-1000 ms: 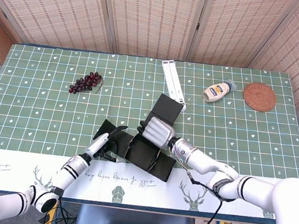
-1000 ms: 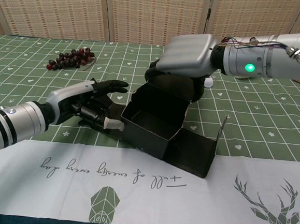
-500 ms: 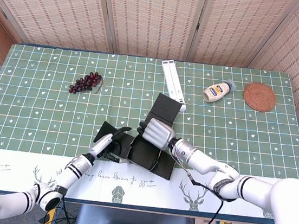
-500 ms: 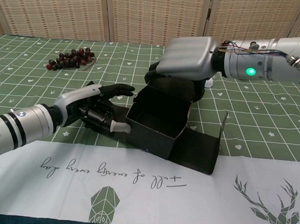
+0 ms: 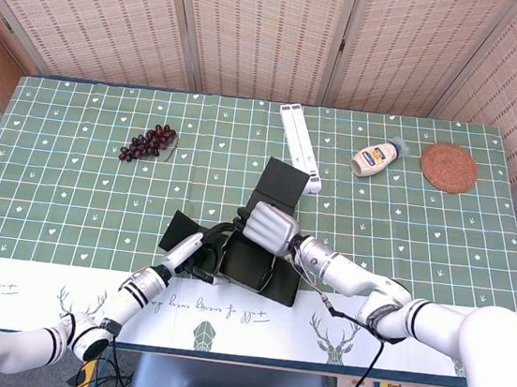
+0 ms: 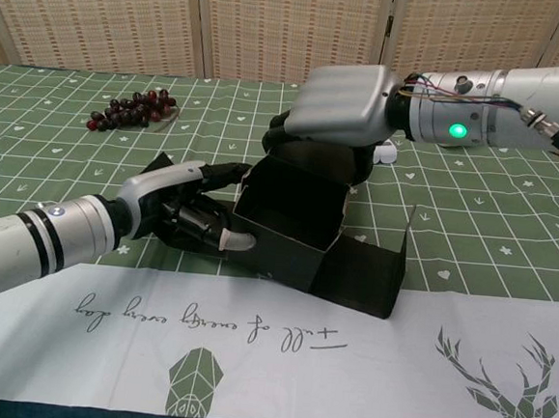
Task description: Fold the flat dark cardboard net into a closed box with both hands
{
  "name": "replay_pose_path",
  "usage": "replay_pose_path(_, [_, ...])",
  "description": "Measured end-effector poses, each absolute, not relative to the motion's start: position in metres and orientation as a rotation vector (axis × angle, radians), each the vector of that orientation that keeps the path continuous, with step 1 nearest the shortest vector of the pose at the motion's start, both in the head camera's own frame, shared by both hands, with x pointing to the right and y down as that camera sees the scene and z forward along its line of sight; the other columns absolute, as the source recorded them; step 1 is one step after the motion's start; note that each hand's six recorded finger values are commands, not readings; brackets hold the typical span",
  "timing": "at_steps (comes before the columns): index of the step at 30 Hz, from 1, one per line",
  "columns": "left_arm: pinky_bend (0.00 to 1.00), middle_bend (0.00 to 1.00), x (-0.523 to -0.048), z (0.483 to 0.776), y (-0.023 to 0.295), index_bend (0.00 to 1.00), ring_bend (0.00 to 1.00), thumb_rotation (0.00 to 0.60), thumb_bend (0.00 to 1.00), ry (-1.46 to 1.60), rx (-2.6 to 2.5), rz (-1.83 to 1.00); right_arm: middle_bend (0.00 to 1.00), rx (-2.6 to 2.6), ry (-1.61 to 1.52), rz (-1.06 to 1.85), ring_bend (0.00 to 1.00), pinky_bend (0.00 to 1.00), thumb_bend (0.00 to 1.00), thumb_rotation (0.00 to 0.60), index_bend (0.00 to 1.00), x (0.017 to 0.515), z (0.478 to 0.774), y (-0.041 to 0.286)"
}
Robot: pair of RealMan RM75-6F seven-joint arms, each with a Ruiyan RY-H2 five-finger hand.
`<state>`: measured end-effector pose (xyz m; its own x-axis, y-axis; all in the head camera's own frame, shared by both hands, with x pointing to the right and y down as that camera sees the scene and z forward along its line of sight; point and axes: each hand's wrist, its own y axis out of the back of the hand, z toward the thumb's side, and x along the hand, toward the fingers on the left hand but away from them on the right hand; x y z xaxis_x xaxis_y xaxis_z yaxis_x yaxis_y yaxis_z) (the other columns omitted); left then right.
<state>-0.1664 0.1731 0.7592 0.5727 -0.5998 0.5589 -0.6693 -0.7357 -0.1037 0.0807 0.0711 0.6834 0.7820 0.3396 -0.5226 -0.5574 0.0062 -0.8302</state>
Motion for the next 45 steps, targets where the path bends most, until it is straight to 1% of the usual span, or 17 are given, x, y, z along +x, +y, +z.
replay_pose_path(16, [0.9, 0.12, -0.161, 0.761, 0.175, 0.18, 0.6, 0.6, 0.11, -1.042, 2.616, 0.832, 0.44, -1.371, 0.167, 0.649, 0.8, 1.0, 0.23, 0.6, 0.41, 0.058, 0.685, 0.069])
replay_pose_path(19, [0.9, 0.14, -0.162, 0.762, 0.175, 0.2, 0.6, 0.6, 0.11, -1.039, 2.609, 0.832, 0.43, -1.367, 0.163, 0.638, 0.8, 1.0, 0.23, 0.6, 0.41, 0.053, 0.685, 0.069])
replay_pose_path(20, [0.9, 0.16, -0.162, 0.762, 0.175, 0.2, 0.61, 0.6, 0.11, -1.039, 2.608, 0.832, 0.42, -1.367, 0.163, 0.637, 0.8, 1.0, 0.23, 0.6, 0.41, 0.052, 0.685, 0.069])
replay_pose_path(22, [0.9, 0.17, -0.162, 0.762, 0.175, 0.22, 0.61, 0.6, 0.11, -1.041, 2.603, 0.828, 0.37, -1.368, 0.164, 0.639, 0.8, 1.0, 0.23, 0.6, 0.38, 0.052, 0.686, 0.07])
replay_pose_path(23, [0.9, 0.18, -0.163, 0.762, 0.175, 0.22, 0.61, 0.6, 0.11, -1.042, 2.6, 0.826, 0.33, -1.37, 0.164, 0.641, 0.8, 1.0, 0.23, 0.6, 0.31, 0.052, 0.686, 0.07])
replay_pose_path(24, [0.9, 0.18, -0.164, 0.763, 0.175, 0.23, 0.61, 0.6, 0.11, -1.044, 2.596, 0.824, 0.28, -1.372, 0.165, 0.644, 0.79, 1.0, 0.23, 0.6, 0.2, 0.053, 0.686, 0.07])
replay_pose_path(26, [0.9, 0.19, -0.165, 0.763, 0.175, 0.23, 0.61, 0.6, 0.11, -1.045, 2.591, 0.823, 0.22, -1.375, 0.169, 0.656, 0.78, 1.0, 0.23, 0.6, 0.07, 0.055, 0.687, 0.071])
replay_pose_path(27, [0.9, 0.19, -0.166, 0.762, 0.176, 0.23, 0.61, 0.6, 0.11, -1.044, 2.591, 0.823, 0.18, -1.379, 0.171, 0.661, 0.77, 1.0, 0.23, 0.6, 0.02, 0.055, 0.687, 0.071])
replay_pose_path(28, [0.9, 0.19, -0.166, 0.762, 0.176, 0.23, 0.61, 0.6, 0.11, -1.042, 2.591, 0.823, 0.14, -1.384, 0.174, 0.67, 0.76, 1.0, 0.23, 0.6, 0.0, 0.057, 0.687, 0.071])
replay_pose_path(30, [0.9, 0.19, -0.167, 0.762, 0.177, 0.23, 0.61, 0.6, 0.11, -1.039, 2.588, 0.821, 0.08, -1.393, 0.178, 0.68, 0.74, 1.0, 0.23, 0.6, 0.0, 0.058, 0.687, 0.073])
replay_pose_path(34, [0.9, 0.19, -0.168, 0.762, 0.178, 0.23, 0.61, 0.6, 0.11, -1.035, 2.58, 0.815, 0.01, -1.416, 0.18, 0.696, 0.72, 1.0, 0.23, 0.6, 0.0, 0.061, 0.685, 0.076])
replay_pose_path(42, [0.9, 0.19, -0.171, 0.76, 0.178, 0.23, 0.61, 0.6, 0.11, -1.029, 2.574, 0.807, 0.0, -1.455, 0.147, 0.716, 0.7, 1.0, 0.23, 0.6, 0.0, 0.068, 0.679, 0.075])
replay_pose_path(45, [0.9, 0.19, -0.176, 0.757, 0.176, 0.23, 0.61, 0.6, 0.11, -1.037, 2.568, 0.795, 0.0, -1.48, 0.109, 0.716, 0.69, 1.0, 0.23, 0.6, 0.0, 0.072, 0.672, 0.073])
